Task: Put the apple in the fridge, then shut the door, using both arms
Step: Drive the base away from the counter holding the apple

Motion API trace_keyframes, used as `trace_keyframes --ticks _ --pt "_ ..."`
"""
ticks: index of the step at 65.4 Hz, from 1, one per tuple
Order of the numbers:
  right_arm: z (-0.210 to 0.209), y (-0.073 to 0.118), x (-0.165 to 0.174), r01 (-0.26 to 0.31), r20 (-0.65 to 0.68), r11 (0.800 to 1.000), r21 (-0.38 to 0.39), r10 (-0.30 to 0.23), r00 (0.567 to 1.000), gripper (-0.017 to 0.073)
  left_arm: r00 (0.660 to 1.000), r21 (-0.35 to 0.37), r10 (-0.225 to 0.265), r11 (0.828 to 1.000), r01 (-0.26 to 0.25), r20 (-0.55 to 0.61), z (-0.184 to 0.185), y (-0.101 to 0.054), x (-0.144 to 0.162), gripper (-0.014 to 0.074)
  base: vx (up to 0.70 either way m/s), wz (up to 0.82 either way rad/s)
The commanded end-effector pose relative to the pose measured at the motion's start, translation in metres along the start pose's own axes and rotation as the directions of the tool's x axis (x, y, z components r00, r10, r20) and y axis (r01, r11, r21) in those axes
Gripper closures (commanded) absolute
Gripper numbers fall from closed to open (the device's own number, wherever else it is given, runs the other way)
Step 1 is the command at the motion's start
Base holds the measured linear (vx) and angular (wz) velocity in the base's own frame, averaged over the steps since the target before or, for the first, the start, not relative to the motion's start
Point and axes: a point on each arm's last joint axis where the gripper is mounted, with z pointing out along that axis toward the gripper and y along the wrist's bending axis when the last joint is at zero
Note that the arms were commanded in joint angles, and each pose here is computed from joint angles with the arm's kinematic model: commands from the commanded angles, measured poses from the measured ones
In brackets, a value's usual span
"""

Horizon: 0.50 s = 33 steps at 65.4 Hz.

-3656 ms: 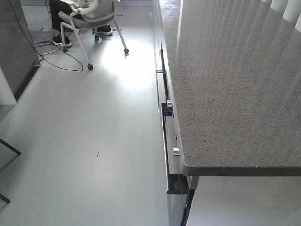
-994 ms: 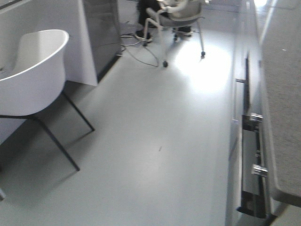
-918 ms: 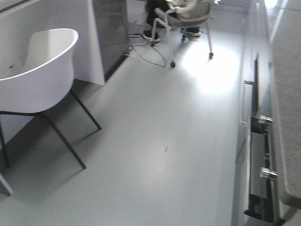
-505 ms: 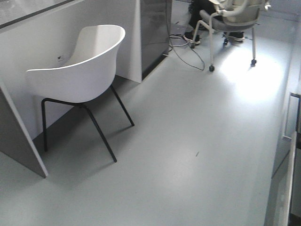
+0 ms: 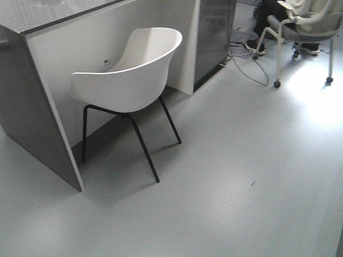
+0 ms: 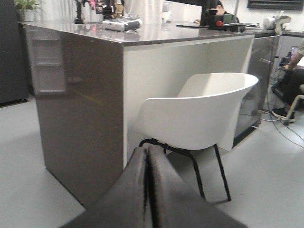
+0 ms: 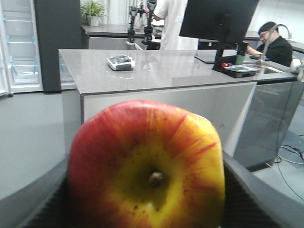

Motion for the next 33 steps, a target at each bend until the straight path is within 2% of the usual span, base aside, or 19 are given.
trace_keyframes --ticks 1,33 --pt "-0.0022 -0.0011 -0.0112 -0.004 0.093 1.0 0.02 0.002 0.996 0.0336 0.995 0.021 -0.016 1.0 0.013 0.1 -0.0026 -0.0023 -0.0127 0.06 0.02 0.25" --pt "-0.0022 -0.0011 -0.0112 -0.004 0.093 1.0 0.02 0.002 0.996 0.0336 0.995 0.021 -0.016 1.0 0.013 0.1 -0.0026 -0.0023 -0.0127 0.06 0.02 0.29"
